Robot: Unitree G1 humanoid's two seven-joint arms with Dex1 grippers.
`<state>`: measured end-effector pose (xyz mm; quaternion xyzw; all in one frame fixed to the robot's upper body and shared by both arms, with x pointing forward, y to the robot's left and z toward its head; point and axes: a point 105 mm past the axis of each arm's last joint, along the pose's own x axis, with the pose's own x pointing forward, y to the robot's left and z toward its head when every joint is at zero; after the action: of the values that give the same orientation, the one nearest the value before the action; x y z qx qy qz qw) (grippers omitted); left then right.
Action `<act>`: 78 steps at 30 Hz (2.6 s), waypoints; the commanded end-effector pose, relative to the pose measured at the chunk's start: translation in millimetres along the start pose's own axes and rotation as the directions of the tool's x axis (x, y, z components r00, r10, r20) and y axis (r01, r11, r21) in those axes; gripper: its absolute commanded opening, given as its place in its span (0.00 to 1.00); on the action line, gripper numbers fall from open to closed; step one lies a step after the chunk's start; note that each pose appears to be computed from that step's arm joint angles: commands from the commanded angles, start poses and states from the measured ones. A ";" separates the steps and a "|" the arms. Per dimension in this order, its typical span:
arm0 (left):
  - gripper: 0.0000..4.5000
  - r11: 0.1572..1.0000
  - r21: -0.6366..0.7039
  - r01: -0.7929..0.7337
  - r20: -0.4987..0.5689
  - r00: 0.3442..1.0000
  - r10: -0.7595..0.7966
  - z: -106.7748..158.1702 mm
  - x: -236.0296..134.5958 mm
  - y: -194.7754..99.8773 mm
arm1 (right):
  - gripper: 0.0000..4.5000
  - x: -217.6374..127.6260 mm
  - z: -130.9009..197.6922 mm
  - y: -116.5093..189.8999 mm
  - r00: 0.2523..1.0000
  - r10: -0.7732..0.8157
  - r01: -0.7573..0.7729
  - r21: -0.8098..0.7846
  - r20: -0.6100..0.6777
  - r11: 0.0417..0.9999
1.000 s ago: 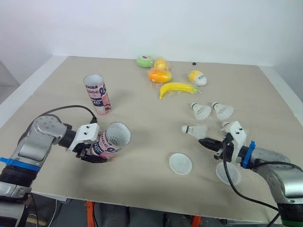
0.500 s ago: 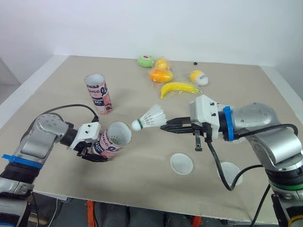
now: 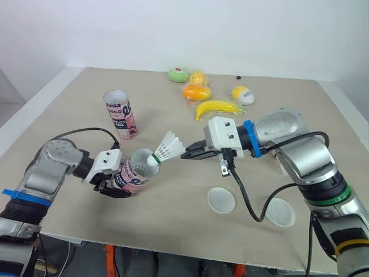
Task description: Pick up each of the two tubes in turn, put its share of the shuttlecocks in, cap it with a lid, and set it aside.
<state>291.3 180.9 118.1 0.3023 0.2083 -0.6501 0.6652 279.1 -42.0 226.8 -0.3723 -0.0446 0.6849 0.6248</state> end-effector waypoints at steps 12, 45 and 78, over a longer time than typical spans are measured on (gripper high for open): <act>0.69 0.996 -0.026 0.091 -0.008 0.996 -0.091 -9.0 24.5 -10.3 | 0.71 0.5 47.4 -6.0 0.992 0.049 -0.035 -0.116 0.115 0.993; 0.69 0.996 -0.019 0.084 -0.010 0.996 -0.084 -8.7 23.1 -5.5 | 0.01 84.0 47.4 -20.3 0.941 0.337 -0.330 -0.185 0.006 0.926; 0.69 0.997 0.062 -0.051 0.173 0.984 0.040 21.6 16.6 17.8 | 0.01 26.2 63.7 -50.2 0.944 0.321 -0.305 -0.166 0.076 0.938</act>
<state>305.6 161.9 119.9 0.2720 0.1434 -0.6601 0.6853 295.2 23.9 277.0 -0.3741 -0.0535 0.7816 0.4963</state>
